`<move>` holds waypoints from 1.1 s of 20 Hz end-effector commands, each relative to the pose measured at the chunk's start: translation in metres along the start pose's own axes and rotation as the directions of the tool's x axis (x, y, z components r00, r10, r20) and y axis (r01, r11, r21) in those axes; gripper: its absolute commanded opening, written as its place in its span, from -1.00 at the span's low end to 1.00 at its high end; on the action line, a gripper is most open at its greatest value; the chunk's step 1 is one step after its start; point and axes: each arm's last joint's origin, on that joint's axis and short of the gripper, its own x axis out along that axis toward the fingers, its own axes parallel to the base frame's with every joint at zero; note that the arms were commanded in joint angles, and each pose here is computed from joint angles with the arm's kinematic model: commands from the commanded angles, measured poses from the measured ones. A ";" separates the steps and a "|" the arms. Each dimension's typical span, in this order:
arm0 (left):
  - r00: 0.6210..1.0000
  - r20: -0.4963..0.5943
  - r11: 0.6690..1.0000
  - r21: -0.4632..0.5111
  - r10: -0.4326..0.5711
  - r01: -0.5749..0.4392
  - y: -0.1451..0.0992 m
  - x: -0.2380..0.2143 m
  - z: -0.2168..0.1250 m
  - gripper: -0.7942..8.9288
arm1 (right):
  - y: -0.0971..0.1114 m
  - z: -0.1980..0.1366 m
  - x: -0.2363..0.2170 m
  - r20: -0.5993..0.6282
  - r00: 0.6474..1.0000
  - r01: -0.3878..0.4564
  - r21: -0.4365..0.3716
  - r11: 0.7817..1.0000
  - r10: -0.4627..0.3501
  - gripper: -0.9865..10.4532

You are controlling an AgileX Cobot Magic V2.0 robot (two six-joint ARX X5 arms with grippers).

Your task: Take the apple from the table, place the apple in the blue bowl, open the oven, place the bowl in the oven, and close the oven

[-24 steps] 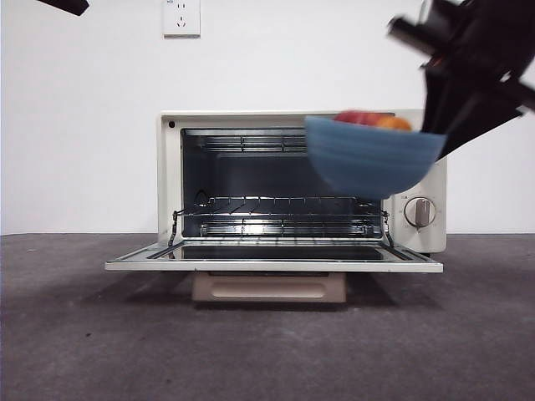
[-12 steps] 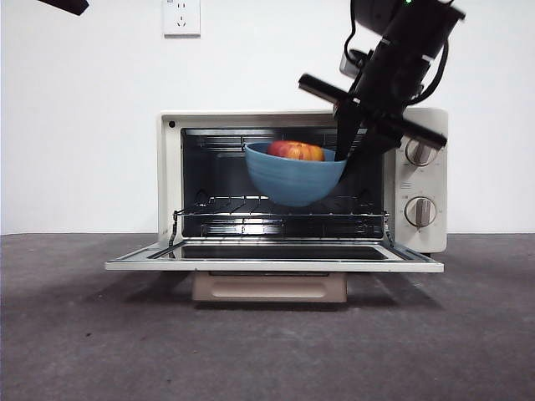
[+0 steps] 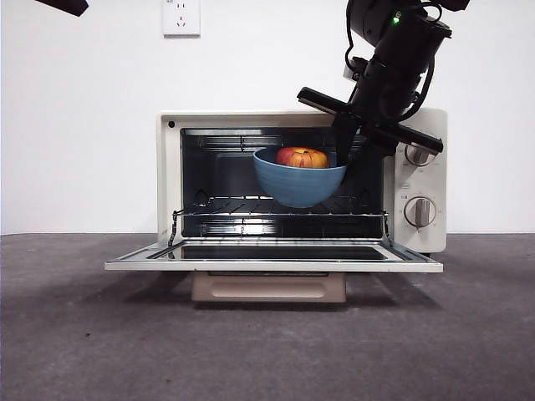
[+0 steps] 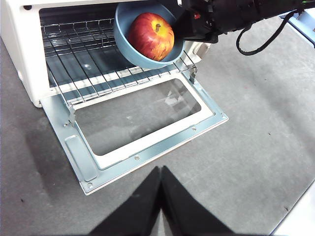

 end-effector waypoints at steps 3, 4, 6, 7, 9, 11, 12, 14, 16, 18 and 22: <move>1.000 0.006 1.000 0.015 -0.002 0.002 -0.001 0.001 0.002 -0.82 | 0.007 0.003 0.003 0.012 1.000 -0.020 0.007 1.000 0.020 -0.74; 1.000 0.006 1.000 0.015 -0.002 0.002 -0.001 0.001 0.002 -0.82 | 0.008 0.003 0.003 0.012 1.000 -0.021 0.005 1.000 0.021 -0.66; 1.000 0.004 1.000 0.014 -0.002 0.002 -0.001 0.001 0.002 -0.82 | 0.010 0.002 0.003 0.017 1.000 -0.027 0.001 1.000 0.027 -0.47; 1.000 0.001 1.000 0.014 -0.002 0.002 -0.001 0.001 0.001 -0.82 | 0.012 0.001 0.003 0.023 0.999 -0.025 -0.002 1.000 0.025 -0.45; 1.000 -0.007 1.000 0.011 -0.001 0.001 0.000 0.001 0.001 -0.82 | 0.014 0.000 0.003 0.035 0.999 -0.023 -0.008 1.000 0.023 -0.45; 1.000 -0.018 1.000 0.008 0.000 0.000 0.000 0.001 0.000 -0.82 | 0.016 0.000 0.003 0.041 0.999 -0.031 -0.012 0.999 0.032 -0.45; 1.000 -0.019 1.000 0.008 0.000 0.000 0.000 0.001 -0.001 -0.82 | 0.017 0.000 0.003 0.041 0.999 -0.033 -0.014 0.999 0.033 -0.45; 1.000 -0.019 1.000 0.008 0.000 0.000 0.000 0.001 -0.001 -0.82 | 0.017 -0.001 0.003 0.041 0.999 -0.032 -0.015 0.999 0.032 -0.45; 1.000 -0.019 1.000 0.008 0.000 0.000 0.000 0.001 -0.001 -0.82 | 0.018 -0.001 0.001 0.043 0.998 -0.035 -0.016 0.999 0.035 -0.45; 1.000 -0.019 1.000 0.008 0.000 0.000 0.000 0.001 -0.001 -0.82 | 0.019 0.001 -0.004 0.055 0.998 -0.041 -0.018 0.999 0.042 -0.45; 1.000 -0.020 1.000 0.010 0.000 0.000 0.000 0.002 0.000 -0.82 | 0.023 0.005 -0.019 0.081 0.995 -0.061 -0.036 0.997 0.064 -0.45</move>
